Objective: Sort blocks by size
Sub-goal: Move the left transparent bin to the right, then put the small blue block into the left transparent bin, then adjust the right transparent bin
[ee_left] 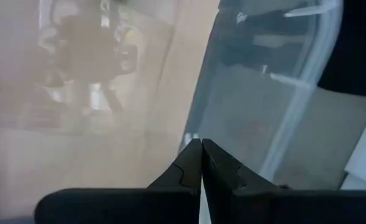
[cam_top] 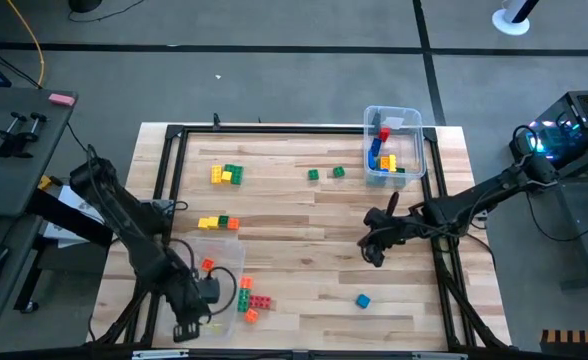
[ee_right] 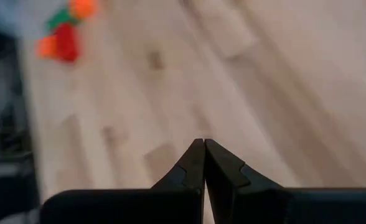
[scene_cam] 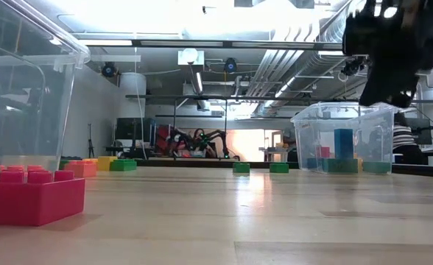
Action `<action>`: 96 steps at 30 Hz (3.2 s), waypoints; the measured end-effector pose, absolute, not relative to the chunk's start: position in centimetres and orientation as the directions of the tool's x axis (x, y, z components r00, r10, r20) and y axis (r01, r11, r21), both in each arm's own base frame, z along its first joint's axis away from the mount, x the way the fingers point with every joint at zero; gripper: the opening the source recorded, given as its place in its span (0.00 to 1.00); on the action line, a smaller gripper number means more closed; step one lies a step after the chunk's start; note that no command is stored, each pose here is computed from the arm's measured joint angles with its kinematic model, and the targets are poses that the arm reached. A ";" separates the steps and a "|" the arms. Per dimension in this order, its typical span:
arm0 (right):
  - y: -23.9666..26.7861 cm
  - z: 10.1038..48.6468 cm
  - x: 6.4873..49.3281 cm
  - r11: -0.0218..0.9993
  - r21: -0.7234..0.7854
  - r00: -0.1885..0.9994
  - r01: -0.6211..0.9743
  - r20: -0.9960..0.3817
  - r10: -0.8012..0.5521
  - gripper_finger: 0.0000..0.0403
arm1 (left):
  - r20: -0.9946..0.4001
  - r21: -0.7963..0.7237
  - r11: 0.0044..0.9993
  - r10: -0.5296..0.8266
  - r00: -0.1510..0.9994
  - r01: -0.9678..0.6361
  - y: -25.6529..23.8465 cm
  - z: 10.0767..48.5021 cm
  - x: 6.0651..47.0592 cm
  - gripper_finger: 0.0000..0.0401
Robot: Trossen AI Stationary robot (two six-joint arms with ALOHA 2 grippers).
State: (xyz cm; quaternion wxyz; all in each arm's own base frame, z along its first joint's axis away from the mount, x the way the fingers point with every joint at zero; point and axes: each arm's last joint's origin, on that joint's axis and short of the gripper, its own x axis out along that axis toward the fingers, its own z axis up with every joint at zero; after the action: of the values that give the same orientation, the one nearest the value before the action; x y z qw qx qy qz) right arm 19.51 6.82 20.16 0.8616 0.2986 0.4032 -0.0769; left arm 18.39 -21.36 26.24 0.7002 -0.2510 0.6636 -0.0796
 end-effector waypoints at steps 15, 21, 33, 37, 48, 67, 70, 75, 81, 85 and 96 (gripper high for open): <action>14.5 26.0 22.7 0.837 0.526 0.489 0.150 -0.776 0.399 0.26 | -0.722 -0.244 0.883 0.110 0.683 -0.400 -7.8 37.0 13.5 0.00; 21.5 24.0 23.1 0.949 0.303 0.305 0.088 -0.915 0.264 0.53 | -0.603 -0.204 0.865 0.257 0.755 -0.458 -5.5 38.3 12.3 0.00; 23.6 18.0 26.4 0.881 0.138 0.158 0.452 -0.985 0.074 0.77 | -0.573 -0.122 0.858 0.350 0.741 -0.499 -5.0 38.3 12.7 0.00; 22.7 17.0 26.2 0.846 0.112 0.130 0.521 -0.990 0.051 0.77 | -0.574 -0.122 0.858 0.349 0.741 -0.499 -5.0 38.3 12.7 0.00; 21.9 14.1 25.8 0.814 0.203 0.113 0.545 -0.979 0.168 0.71 | -0.577 -0.128 0.869 0.327 0.748 -0.478 -5.1 38.4 12.8 0.00; 10.2 31.9 34.9 0.985 0.088 0.679 0.151 -0.733 -0.039 0.29 | -0.060 0.028 0.886 0.463 0.884 -0.462 -3.0 44.8 13.4 0.00; 8.8 33.3 38.4 0.992 0.119 0.817 0.034 -0.575 0.041 0.29 | -0.055 0.011 0.869 0.494 0.867 -0.495 -2.5 44.8 13.3 0.00; 8.2 32.5 44.6 0.989 0.108 0.879 -0.097 -0.458 0.136 0.29 | -0.067 -0.026 0.857 0.513 0.856 -0.515 -2.2 44.7 13.8 0.00; 10.4 29.8 50.8 0.960 0.137 0.870 -0.243 -0.408 0.279 0.29 | -0.081 -0.068 0.855 0.510 0.857 -0.515 -2.3 44.4 14.5 0.00; 11.3 28.2 53.3 0.949 0.193 0.864 -0.249 -0.400 0.307 0.29 | -0.084 -0.118 0.853 0.501 0.861 -0.508 -2.4 44.4 14.6 0.00; 11.1 27.6 53.6 0.952 0.235 0.808 -0.198 -0.511 0.294 0.82 | -0.087 -0.125 0.860 0.487 0.869 -0.495 -2.4 44.3 14.6 0.00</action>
State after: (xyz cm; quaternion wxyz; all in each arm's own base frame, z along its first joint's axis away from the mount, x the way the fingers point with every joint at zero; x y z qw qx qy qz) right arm 53.63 11.10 27.55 0.9469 0.0857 0.2814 0.1299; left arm 14.63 -2.43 44.35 0.9640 -0.0719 0.0259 0.2546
